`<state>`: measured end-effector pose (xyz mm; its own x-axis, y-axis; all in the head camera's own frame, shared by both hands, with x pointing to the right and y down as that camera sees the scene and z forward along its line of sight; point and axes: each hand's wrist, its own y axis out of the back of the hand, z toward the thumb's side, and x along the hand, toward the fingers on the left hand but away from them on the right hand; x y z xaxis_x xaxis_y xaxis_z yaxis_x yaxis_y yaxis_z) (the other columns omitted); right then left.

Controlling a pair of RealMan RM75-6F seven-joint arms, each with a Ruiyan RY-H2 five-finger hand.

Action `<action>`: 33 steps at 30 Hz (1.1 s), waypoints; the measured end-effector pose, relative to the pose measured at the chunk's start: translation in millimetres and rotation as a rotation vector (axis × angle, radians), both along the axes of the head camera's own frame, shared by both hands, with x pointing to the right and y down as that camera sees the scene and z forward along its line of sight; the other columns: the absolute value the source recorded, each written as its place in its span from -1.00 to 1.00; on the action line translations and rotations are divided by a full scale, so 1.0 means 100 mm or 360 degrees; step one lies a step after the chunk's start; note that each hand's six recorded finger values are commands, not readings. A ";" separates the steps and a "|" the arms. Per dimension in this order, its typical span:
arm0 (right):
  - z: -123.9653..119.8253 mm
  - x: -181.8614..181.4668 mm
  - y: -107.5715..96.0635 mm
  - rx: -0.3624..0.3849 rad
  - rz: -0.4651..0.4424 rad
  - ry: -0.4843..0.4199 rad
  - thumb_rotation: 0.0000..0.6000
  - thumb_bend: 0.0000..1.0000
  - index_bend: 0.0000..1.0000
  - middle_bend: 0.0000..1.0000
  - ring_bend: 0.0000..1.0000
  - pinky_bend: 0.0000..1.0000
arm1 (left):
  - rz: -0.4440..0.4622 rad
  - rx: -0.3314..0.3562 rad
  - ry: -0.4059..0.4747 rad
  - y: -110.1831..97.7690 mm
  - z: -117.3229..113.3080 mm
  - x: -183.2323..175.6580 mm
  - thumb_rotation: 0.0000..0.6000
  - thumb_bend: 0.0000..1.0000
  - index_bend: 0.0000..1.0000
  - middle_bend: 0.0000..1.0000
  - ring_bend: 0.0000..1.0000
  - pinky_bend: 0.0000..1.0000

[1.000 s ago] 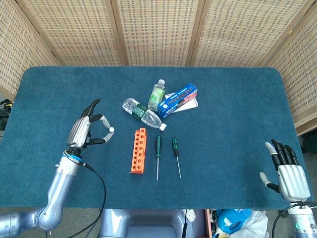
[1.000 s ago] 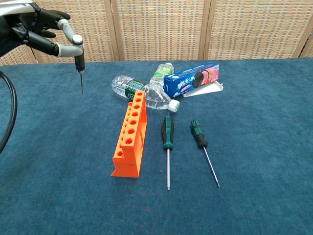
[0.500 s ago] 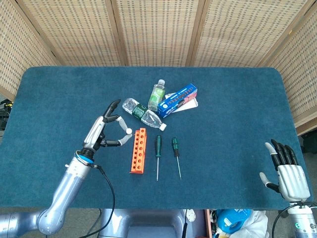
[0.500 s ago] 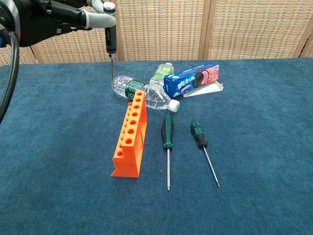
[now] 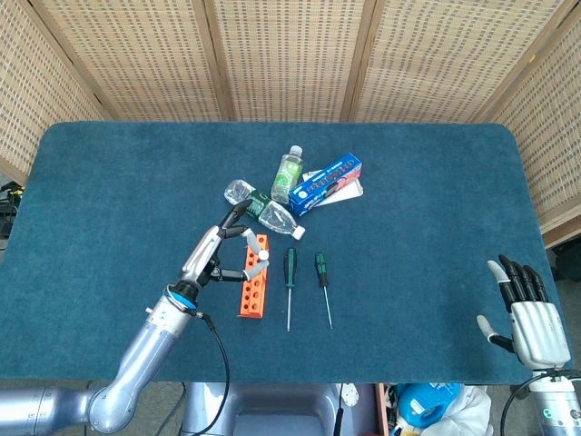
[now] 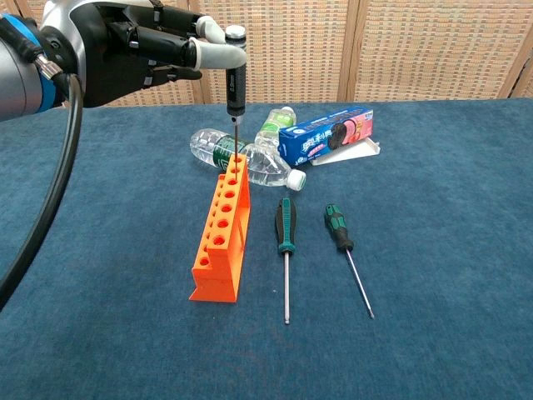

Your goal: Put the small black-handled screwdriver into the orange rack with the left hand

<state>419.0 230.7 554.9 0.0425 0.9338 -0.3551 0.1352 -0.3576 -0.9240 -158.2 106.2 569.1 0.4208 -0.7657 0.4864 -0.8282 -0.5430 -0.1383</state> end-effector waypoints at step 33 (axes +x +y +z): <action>0.01 -0.02 0.00 -0.0008 -0.0007 0.0002 1.00 -0.44 -1.00 -1.00 -1.00 -1.00 | -0.0074 -0.0107 0.0002 -0.02 0.09 -0.12 1.00 -0.35 0.24 -0.91 -1.00 -1.00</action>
<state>417.1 231.0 556.2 0.0465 0.9318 -0.3600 0.1327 -0.3629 -0.9223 -170.6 104.5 578.4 0.3863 -0.7502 0.5366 -0.8529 -0.5120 -0.1017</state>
